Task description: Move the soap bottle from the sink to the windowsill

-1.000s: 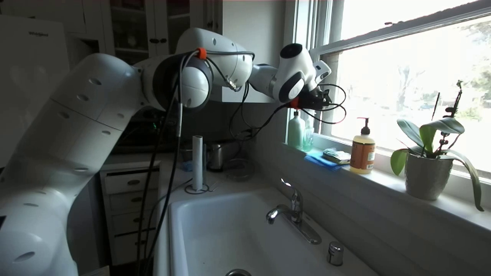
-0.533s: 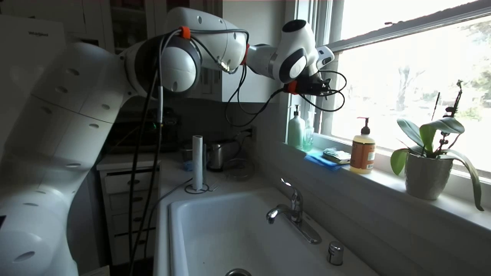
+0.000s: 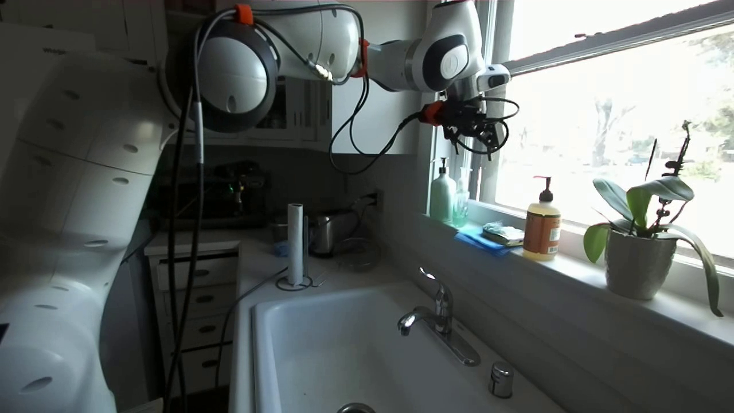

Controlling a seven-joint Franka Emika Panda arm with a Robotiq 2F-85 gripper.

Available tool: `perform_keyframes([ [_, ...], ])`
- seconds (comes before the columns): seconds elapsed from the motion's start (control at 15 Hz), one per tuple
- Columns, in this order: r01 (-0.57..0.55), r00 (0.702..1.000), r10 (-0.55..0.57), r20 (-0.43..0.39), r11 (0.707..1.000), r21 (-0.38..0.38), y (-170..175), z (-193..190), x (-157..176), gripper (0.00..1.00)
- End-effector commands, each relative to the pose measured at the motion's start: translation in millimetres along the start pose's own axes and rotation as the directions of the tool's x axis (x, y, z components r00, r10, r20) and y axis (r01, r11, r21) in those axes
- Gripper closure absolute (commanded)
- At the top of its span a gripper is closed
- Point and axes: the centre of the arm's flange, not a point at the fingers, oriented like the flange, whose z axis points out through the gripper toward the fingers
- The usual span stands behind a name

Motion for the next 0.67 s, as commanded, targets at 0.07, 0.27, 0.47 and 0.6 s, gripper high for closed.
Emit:
perform_keyframes([
  [0.07, -0.071, 0.977, 0.079, 0.197, 0.996, -0.051, 2, -16, -11, 0.0],
  [0.27, -0.063, 0.958, 0.068, 0.279, 0.998, -0.029, 4, -19, -23, 0.0],
  [0.47, -0.054, 0.967, 0.06, 0.249, 0.998, -0.03, 4, -8, -27, 0.0],
  [0.6, -0.054, 0.966, 0.06, 0.251, 0.998, -0.031, 5, -7, -27, 0.0],
])
